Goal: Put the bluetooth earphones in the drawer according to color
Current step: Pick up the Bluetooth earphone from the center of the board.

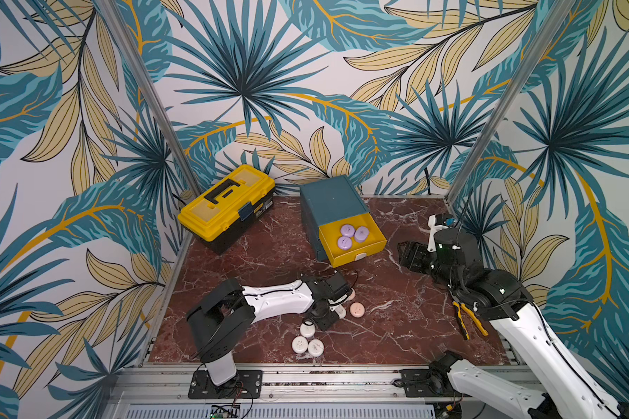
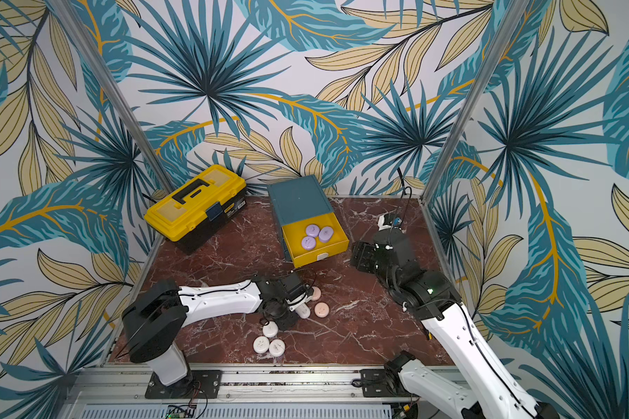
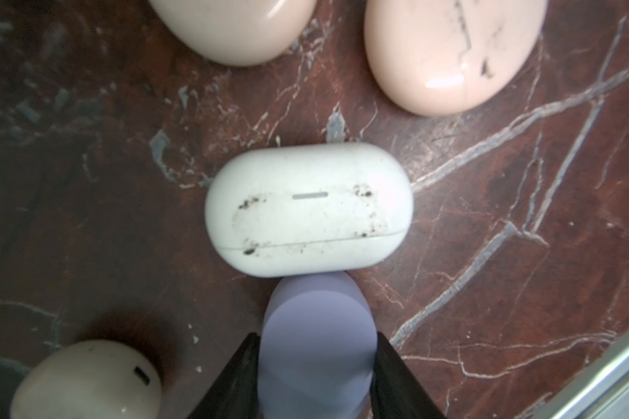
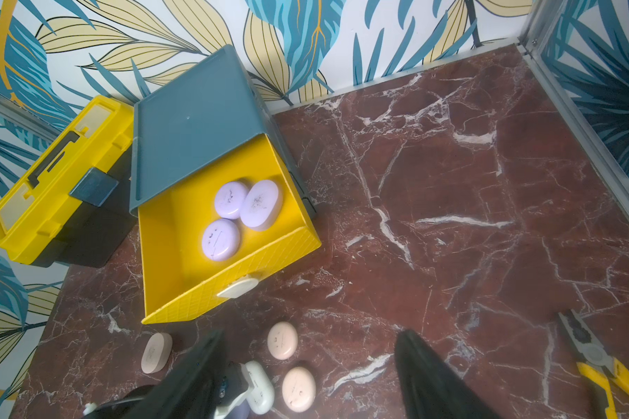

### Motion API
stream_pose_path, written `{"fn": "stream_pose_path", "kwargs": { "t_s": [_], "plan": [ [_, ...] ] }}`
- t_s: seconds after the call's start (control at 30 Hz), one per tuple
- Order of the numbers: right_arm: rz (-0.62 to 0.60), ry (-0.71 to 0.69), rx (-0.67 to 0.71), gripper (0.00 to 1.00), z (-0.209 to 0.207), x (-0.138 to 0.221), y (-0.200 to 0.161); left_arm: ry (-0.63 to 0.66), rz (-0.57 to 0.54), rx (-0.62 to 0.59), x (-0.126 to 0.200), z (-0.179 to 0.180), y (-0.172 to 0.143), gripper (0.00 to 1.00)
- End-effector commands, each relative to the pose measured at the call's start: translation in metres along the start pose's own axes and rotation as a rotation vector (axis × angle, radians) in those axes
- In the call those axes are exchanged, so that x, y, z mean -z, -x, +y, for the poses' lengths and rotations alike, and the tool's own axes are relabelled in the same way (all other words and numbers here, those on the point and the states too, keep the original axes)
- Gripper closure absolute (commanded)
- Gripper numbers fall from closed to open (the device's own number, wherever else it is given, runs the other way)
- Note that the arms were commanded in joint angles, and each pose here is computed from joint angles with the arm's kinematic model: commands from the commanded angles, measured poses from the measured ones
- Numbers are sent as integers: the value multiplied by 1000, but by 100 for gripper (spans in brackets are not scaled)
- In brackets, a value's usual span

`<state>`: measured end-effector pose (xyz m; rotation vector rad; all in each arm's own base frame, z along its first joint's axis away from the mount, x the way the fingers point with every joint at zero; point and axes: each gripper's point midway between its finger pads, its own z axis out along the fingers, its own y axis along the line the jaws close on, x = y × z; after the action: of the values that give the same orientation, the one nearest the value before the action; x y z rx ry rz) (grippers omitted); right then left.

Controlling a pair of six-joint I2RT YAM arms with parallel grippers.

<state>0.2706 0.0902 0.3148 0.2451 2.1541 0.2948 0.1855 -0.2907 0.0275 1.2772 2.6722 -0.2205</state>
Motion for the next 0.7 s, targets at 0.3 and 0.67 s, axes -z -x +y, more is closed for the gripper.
{"fn": "stream_pose_path", "kwargs": {
  "t_s": [0.3, 0.67],
  "plan": [
    [13, -20, 15, 22, -5, -2, -5, 12, -82, 24, 35, 3, 9, 64],
    [2, -2, 8, 22, -3, 2, -3, 48, -271, 53, 158, 1, -12, 63]
  ]
}}
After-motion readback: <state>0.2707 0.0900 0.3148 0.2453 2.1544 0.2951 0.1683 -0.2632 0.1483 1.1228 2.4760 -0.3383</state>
